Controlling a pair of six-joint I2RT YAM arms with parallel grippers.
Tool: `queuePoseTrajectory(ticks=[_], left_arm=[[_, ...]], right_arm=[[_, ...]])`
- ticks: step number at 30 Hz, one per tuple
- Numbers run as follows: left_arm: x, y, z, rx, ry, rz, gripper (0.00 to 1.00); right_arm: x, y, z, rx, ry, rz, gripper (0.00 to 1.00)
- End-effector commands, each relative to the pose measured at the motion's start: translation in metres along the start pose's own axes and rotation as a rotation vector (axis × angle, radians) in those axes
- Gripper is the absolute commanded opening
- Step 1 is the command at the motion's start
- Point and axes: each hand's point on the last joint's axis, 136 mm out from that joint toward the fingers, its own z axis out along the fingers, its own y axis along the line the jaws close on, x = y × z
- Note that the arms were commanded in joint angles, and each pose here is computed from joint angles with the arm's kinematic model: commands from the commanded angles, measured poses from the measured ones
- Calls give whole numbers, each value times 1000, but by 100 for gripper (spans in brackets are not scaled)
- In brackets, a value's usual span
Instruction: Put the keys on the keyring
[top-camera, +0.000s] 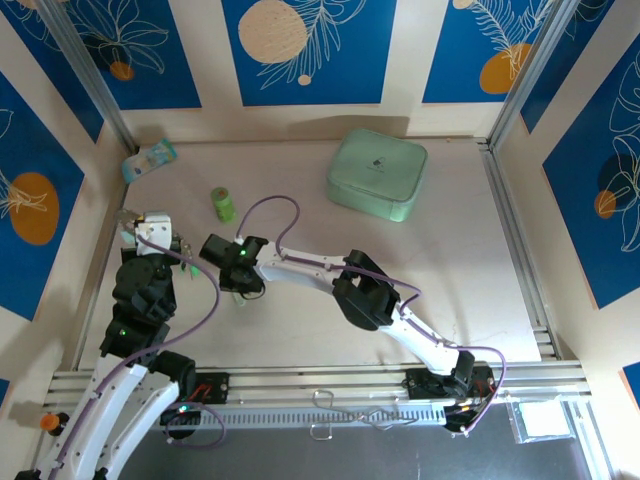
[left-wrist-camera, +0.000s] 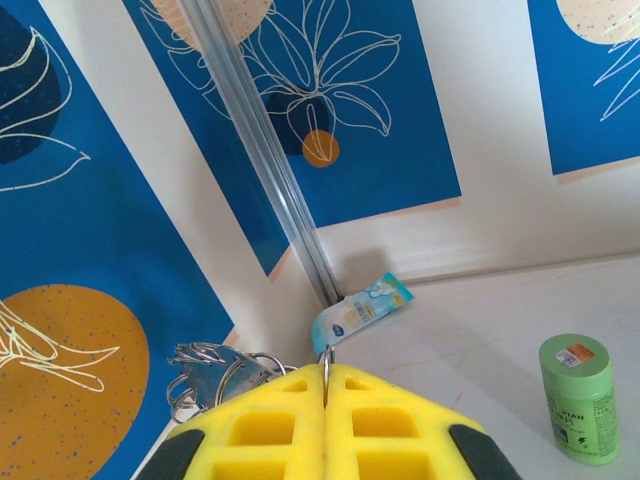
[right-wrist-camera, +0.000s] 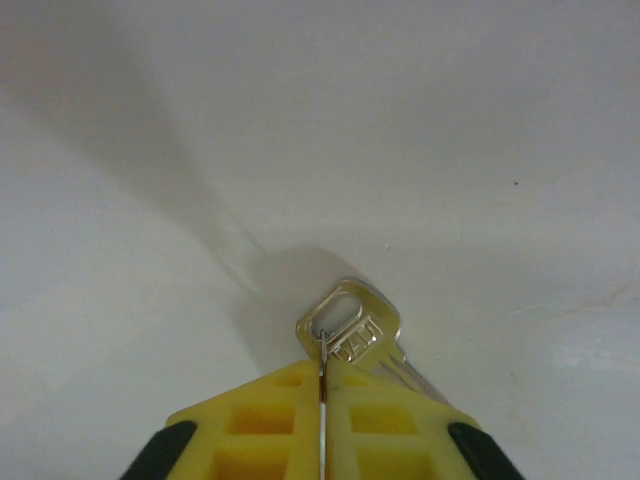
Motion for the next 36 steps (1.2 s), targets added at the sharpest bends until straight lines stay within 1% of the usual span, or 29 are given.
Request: queuePoseTrajectory(ticks=[1,3,6,9,13,18,23,26,31,36], left_arm=[[-23,14,-6,-18,-62,-36,0],[-23,14,-6,-13,-62,-34,0],[-23,11,-6,1,-60,-31,0],[-26,5,-7,46,-65,-28,0],[-27,-16,-9,164,-74,-9,0],[-25,-46,-12,324,-67,-9,0],[-31,-80,-20,516,-94,-50,0],[-35,-109,-33,697,-98,-68,0],[-26,-154,-49,960,-37,-110,0],[-20,-188,-70,1189,13,-161,0]], right_arm=[[7,-2,1,27,12,-7,5],[5,0,-8,25,-7,-26,0],[0,0,-27,11,-34,-47,0],[-3,-7,-50,-6,-65,-87,0],[-4,-26,-79,-63,-94,-170,0],[3,-69,-104,-178,-101,-270,0],[11,-108,-134,-294,-88,-413,0],[8,-132,-154,-352,-111,-464,0],[2,-161,-190,-444,-177,-562,0],[-4,-180,-216,-536,-238,-601,0]])
